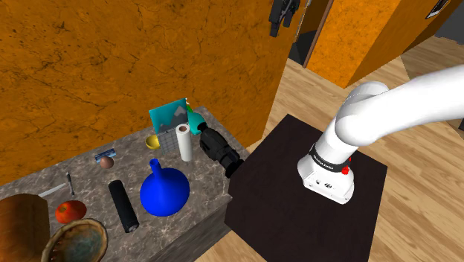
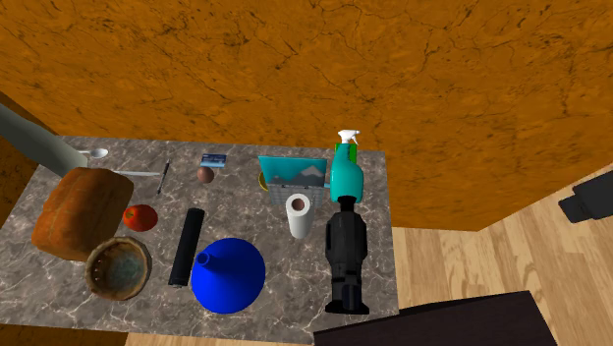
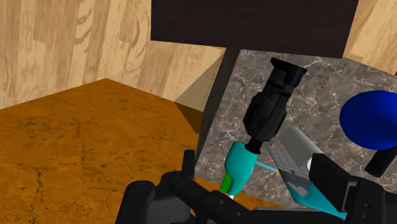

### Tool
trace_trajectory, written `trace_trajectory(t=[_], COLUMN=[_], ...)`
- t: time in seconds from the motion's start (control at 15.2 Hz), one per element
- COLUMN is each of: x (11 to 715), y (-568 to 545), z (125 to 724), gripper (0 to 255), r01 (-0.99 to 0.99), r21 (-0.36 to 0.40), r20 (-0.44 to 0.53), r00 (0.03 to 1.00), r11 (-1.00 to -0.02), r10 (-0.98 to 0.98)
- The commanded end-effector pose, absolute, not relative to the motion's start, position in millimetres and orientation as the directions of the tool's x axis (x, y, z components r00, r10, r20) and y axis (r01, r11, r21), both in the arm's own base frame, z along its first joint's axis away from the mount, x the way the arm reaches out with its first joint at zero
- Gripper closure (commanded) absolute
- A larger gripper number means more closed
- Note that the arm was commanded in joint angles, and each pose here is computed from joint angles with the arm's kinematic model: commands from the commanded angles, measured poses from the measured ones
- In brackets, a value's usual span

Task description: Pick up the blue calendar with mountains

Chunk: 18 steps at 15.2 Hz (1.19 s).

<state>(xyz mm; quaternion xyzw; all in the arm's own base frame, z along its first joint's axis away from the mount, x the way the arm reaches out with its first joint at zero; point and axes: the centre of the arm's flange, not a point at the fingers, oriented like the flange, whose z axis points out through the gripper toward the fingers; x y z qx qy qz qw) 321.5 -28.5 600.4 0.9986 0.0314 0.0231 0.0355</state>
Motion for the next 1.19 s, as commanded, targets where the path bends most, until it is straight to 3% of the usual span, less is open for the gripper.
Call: trace_trajectory(t=[0.0, 0.53, 1.12], x=[321, 416, 506], y=[-28, -11, 38], z=[600, 544, 473], gripper=[0, 0, 0], r01=[0.061, 0.355, 0.646], r21=[0.072, 0.084, 0.072], r20=[0.044, -0.025, -0.103], r00=[0.997, 0.935, 0.763], r11=[-0.996, -0.931, -0.76], r10=[0.064, 0.354, 0.639])
